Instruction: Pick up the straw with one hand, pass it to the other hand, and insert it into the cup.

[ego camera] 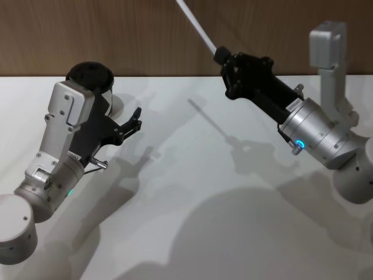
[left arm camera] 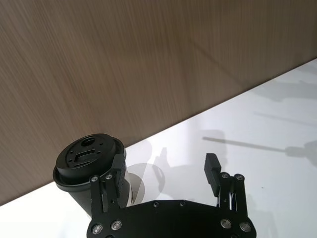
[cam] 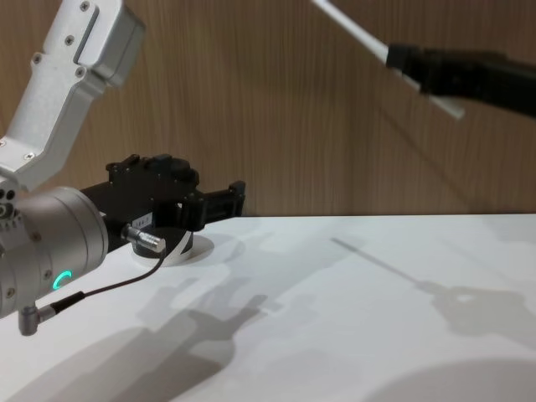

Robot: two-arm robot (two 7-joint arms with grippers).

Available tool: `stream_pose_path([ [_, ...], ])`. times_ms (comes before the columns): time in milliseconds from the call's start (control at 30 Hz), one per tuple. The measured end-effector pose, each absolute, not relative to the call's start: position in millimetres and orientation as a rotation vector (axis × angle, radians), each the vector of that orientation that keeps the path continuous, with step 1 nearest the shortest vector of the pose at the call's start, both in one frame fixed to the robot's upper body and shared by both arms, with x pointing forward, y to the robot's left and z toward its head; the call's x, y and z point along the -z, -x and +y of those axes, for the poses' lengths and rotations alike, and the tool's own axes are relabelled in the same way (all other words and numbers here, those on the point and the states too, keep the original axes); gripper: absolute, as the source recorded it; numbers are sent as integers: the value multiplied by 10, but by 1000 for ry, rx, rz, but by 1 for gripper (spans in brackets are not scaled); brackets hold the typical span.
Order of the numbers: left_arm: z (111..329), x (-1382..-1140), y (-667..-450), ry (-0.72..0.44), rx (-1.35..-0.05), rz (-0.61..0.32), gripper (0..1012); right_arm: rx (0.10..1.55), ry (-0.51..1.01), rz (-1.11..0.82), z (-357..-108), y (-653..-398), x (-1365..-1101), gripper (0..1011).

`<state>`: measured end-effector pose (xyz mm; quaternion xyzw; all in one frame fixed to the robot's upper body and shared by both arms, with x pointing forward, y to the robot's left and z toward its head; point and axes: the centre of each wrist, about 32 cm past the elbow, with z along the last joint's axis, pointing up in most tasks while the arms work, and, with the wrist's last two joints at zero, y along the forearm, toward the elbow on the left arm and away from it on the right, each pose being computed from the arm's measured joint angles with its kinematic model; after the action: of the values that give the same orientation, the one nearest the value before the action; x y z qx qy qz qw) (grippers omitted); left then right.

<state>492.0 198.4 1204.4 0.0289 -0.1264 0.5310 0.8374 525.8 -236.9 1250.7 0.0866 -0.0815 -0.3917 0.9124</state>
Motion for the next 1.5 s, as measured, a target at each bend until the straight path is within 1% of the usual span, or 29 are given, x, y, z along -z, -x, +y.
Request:
stream_pose_path([
  [367,1984,-12044,-4920,-61,-1124,-268,1003,672,-340,-164,-2392,-5231,-12637,6],
  [700,1984,-12044,-4920,-61,-1124,-268,1002,574,-429,-127,-2386,-5222,-12684,6],
  [1033,1984,-12044,-4920,-61,-1124,-268,1003,505,-468,-82,-2332,-5221,-12685,6],
  [1300,1991,-12053,-4922,-58,-1124,-267,1004,477,-481,-61,-2298,-5222,-12672,6],
  [1500,2023,-12103,-4932,-32,-1110,-245,1003,464,-487,-50,-2283,-5223,-12664,6],
])
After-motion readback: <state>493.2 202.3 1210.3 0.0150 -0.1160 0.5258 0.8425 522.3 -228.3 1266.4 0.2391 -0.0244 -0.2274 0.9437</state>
